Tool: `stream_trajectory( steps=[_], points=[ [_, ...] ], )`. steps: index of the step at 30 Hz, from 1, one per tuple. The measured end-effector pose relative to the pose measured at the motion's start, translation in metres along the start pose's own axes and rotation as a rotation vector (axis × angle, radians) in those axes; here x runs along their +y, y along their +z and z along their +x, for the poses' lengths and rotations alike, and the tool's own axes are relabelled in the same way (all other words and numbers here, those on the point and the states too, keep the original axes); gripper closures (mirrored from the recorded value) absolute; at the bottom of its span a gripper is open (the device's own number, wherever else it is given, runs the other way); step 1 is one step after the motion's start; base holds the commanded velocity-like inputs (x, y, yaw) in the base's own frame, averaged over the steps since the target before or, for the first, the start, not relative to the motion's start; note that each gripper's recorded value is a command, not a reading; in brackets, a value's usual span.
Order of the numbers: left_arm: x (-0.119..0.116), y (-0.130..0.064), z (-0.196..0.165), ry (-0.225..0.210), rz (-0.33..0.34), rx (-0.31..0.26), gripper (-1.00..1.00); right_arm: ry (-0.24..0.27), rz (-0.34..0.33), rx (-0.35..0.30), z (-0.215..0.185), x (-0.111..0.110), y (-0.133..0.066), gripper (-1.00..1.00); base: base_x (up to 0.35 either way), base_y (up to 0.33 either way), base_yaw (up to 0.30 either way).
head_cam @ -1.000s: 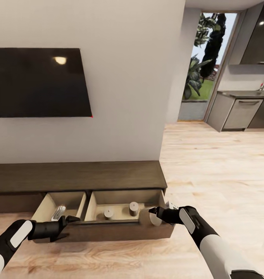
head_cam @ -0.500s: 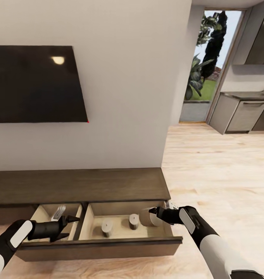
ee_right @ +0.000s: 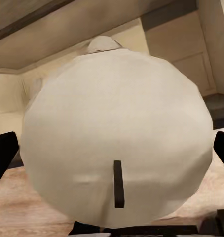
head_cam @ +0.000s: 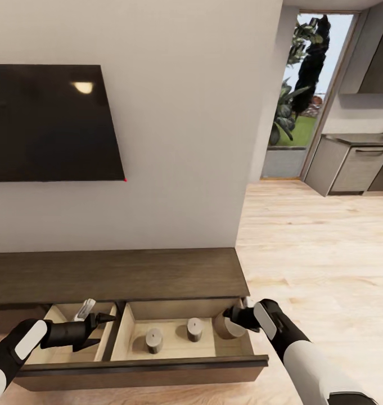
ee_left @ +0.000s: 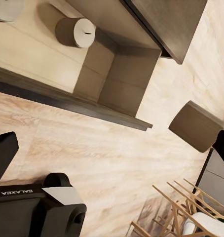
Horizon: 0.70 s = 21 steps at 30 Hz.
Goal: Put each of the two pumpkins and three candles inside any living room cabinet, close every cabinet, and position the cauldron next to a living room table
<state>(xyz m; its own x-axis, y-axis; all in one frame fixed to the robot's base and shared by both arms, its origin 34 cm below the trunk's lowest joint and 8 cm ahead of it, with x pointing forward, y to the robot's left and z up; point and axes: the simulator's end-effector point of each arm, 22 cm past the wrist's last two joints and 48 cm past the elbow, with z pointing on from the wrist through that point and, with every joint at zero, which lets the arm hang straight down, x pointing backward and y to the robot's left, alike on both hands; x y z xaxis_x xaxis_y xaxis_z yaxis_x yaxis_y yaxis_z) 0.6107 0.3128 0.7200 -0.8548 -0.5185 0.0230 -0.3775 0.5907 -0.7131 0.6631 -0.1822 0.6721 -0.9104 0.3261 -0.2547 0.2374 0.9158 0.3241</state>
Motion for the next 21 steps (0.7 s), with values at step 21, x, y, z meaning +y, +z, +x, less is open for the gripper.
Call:
stream_trajectory(
  steps=[21],
  points=[
    [0.000,0.000,0.000,0.000,0.001,0.000,-1.00,-0.068,0.096,0.033,0.028,0.036,0.008,1.00,0.121,0.058,0.000]
  ],
)
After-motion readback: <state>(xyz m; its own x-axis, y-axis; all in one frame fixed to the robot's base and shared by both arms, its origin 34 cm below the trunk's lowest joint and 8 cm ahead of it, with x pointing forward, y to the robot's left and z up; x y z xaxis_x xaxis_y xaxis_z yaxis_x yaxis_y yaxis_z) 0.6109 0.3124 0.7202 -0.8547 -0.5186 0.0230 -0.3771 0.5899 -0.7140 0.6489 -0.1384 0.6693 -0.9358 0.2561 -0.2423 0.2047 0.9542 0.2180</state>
